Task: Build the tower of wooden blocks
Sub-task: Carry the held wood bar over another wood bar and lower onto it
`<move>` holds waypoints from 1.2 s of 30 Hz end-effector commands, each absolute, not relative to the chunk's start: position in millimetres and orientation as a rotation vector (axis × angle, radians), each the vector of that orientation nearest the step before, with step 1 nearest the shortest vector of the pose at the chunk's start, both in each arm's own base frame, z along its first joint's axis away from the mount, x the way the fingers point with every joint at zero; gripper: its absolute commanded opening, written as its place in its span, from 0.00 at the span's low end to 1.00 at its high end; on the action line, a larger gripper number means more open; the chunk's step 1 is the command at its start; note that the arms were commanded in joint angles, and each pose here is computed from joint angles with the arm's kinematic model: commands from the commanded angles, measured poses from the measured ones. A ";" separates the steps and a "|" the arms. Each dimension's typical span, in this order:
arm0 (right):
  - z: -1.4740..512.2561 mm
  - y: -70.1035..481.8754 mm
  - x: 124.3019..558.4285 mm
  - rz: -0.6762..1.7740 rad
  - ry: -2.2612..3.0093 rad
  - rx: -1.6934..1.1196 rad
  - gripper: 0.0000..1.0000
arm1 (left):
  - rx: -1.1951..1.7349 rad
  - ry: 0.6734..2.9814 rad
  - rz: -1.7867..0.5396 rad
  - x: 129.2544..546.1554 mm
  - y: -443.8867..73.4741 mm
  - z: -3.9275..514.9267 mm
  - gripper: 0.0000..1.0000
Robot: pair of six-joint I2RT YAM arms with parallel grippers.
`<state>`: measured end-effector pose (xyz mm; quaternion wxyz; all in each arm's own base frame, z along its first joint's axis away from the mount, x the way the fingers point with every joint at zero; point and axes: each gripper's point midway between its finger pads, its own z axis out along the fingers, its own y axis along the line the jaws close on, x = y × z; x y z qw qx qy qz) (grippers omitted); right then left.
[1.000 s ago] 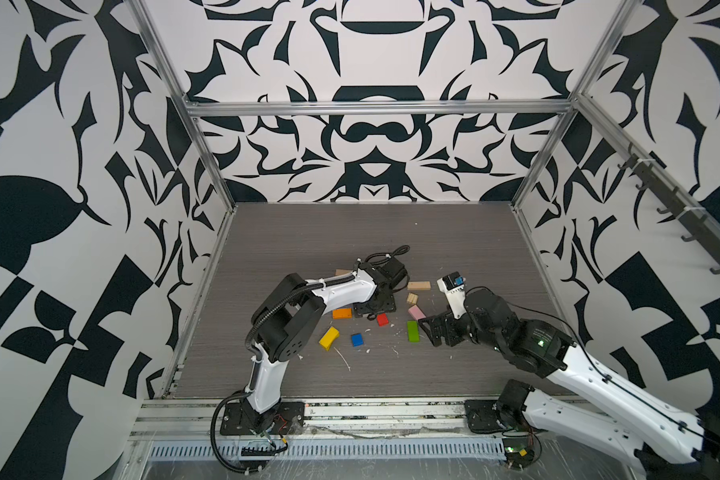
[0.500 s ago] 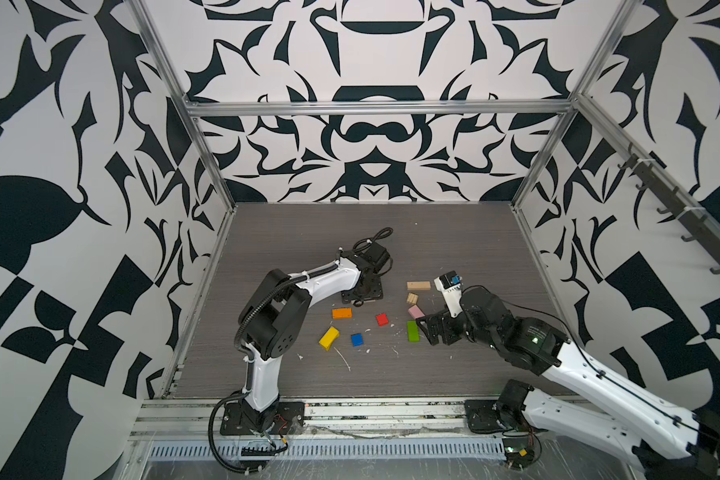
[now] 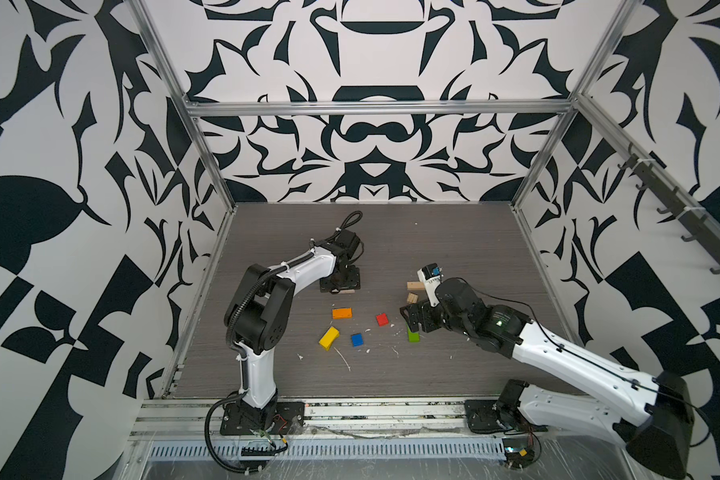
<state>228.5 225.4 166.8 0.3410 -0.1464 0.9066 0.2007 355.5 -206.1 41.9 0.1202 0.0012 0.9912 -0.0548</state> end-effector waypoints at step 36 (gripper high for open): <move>192.0 265.8 262.2 0.537 2.335 -0.399 0.97 | -0.001 2.914 -0.029 344.6 -199.7 16.4 0.88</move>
